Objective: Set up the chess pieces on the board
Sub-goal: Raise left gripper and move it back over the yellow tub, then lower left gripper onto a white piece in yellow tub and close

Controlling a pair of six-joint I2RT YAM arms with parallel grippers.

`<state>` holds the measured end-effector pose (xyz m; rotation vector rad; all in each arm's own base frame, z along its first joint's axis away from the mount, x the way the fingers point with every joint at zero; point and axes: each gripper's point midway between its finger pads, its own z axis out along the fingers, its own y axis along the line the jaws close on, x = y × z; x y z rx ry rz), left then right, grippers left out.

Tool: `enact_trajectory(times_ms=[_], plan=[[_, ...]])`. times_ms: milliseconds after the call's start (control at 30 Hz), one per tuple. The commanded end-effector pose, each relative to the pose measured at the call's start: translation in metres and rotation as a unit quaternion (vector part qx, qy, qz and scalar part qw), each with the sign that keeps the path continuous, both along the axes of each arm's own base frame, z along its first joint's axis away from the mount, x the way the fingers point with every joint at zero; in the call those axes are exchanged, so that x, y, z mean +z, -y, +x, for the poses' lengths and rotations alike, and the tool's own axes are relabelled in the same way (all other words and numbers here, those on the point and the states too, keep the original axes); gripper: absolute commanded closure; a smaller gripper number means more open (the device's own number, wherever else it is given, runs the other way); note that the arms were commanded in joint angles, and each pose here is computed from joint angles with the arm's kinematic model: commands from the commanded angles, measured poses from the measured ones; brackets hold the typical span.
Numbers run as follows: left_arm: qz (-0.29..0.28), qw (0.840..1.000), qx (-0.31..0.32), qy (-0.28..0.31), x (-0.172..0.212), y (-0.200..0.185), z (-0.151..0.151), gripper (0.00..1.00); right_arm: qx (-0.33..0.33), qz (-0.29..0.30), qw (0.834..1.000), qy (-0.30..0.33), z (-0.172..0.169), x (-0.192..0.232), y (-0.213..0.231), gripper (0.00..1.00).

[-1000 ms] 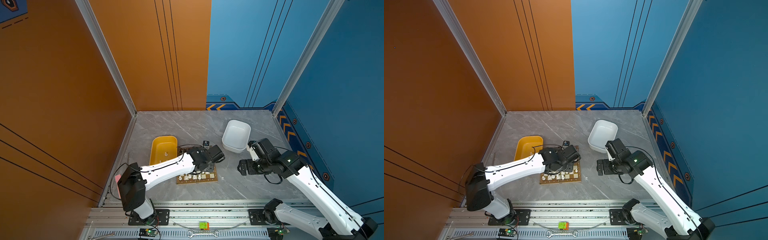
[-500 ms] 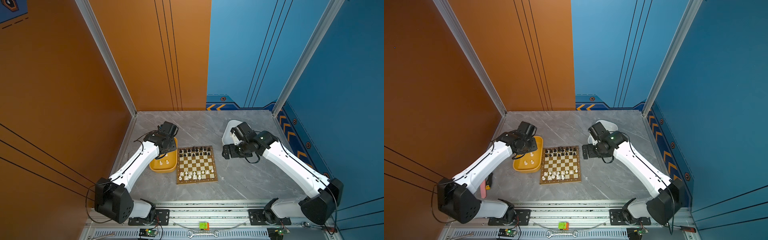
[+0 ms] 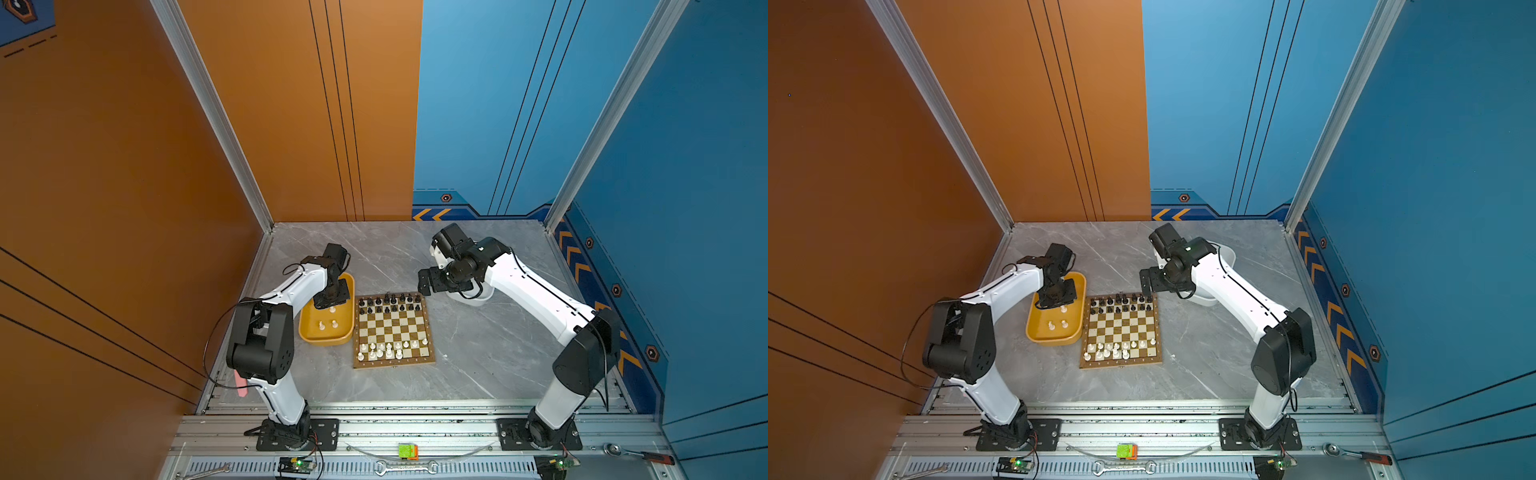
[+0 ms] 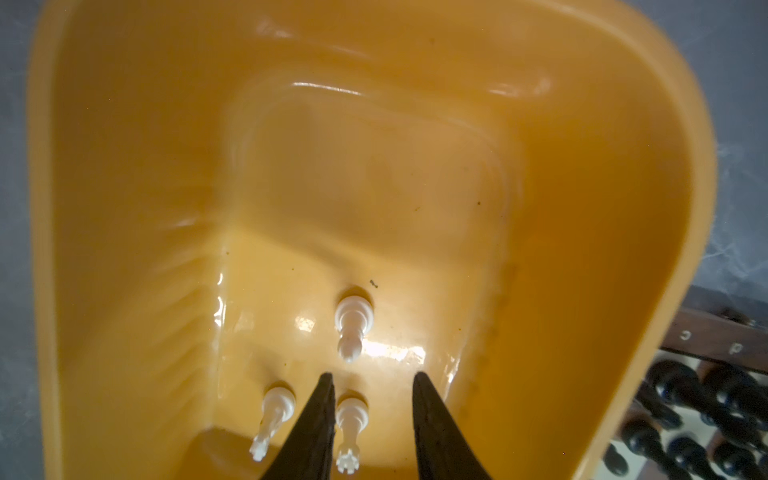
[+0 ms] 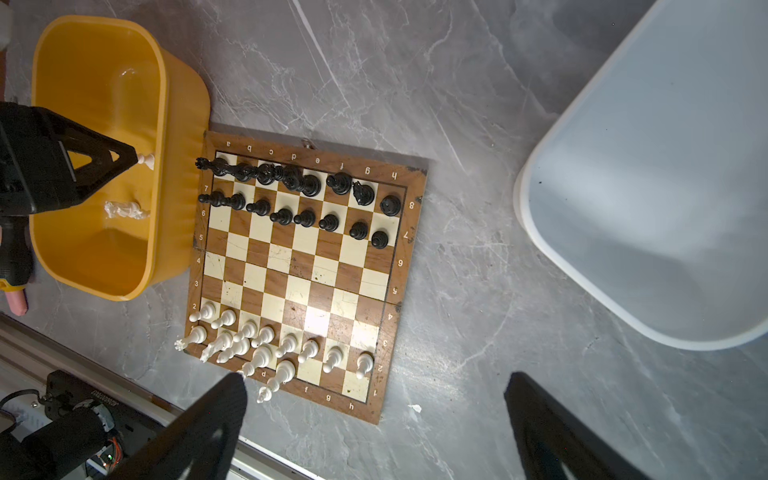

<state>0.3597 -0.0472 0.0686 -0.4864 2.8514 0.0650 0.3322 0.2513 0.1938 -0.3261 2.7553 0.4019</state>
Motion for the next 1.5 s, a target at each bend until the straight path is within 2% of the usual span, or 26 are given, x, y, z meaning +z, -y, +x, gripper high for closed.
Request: enact_trajectory(times_ms=[0, 667, 1033, 1233, 1467], plan=[[-0.003, 1.000, -0.005, 0.001, 0.002, -0.003, 0.006, 0.67, 0.005, -0.001, 1.000, -0.009, 0.003, 0.001, 0.002, 0.00], [-0.007, 1.000, -0.003, -0.020, -0.022, -0.008, 0.010, 0.70, 0.003, -0.008, 1.000, -0.016, 0.009, -0.001, 0.004, 0.00], [-0.004, 1.000, -0.005, -0.028, -0.026, -0.010, 0.009, 0.91, -0.002, -0.013, 1.000, -0.017, 0.008, -0.002, 0.007, 0.00], [-0.012, 1.000, -0.011, -0.017, -0.010, -0.005, 0.007, 0.97, -0.001, -0.012, 1.000, -0.016, 0.005, 0.001, 0.008, 0.00], [-0.008, 0.998, -0.052, 0.016, 0.039, 0.022, 0.001, 0.97, 0.002, -0.015, 1.000, -0.008, -0.013, 0.006, 0.016, 0.00]])
